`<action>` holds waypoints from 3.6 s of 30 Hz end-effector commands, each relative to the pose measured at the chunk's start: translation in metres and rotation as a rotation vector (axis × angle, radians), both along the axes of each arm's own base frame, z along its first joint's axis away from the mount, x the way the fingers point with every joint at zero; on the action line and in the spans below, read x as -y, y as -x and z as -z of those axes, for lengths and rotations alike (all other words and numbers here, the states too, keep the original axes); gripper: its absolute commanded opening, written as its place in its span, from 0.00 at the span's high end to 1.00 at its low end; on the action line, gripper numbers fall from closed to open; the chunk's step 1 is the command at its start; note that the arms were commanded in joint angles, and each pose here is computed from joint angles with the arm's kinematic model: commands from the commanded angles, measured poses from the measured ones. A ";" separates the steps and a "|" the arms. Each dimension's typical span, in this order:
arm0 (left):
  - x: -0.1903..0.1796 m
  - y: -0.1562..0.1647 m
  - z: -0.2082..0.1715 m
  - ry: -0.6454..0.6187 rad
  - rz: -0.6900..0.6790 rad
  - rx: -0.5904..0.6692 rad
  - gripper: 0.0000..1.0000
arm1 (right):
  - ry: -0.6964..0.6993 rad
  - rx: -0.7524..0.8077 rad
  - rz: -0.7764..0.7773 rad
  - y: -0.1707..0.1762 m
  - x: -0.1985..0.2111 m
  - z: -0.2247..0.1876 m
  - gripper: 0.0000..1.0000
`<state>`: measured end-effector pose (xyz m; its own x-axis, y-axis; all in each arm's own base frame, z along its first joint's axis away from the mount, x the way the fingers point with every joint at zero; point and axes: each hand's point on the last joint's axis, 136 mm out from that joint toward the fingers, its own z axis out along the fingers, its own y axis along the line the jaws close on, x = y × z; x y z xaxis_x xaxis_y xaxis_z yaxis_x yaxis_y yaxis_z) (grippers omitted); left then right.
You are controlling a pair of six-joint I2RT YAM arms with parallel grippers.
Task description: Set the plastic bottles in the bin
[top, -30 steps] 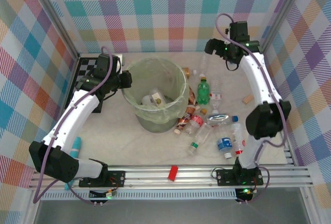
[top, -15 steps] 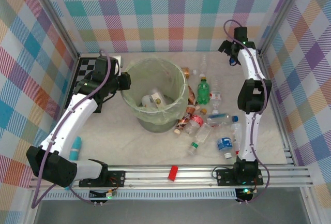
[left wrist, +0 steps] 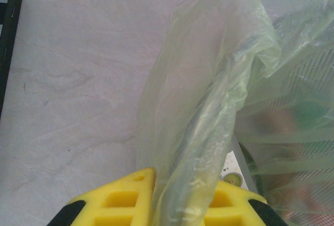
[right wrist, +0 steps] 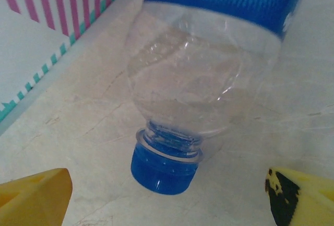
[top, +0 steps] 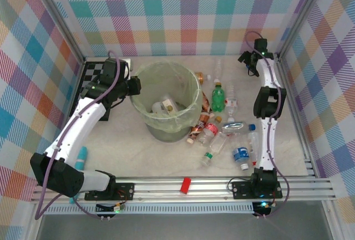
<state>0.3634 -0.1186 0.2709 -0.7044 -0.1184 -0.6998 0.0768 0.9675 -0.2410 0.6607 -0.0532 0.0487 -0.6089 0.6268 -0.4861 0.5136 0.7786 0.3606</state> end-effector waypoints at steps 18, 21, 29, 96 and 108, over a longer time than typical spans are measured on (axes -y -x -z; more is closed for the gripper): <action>-0.008 -0.002 0.000 -0.057 -0.021 -0.006 1.00 | -0.158 -0.005 0.117 -0.004 0.001 0.023 0.22; -0.008 -0.002 -0.002 -0.056 -0.021 -0.002 1.00 | -0.161 -0.002 0.121 -0.005 0.001 0.024 0.32; -0.011 0.002 -0.005 -0.060 -0.026 0.010 1.00 | -0.179 -0.013 0.135 -0.004 0.001 0.033 0.44; 0.000 -0.020 -0.020 -0.005 -0.030 0.036 1.00 | -0.147 0.301 -1.221 0.375 -0.340 -0.338 0.84; 0.000 -0.022 -0.023 -0.005 -0.036 0.048 1.00 | -0.015 0.001 -1.343 0.396 -0.378 -0.253 0.83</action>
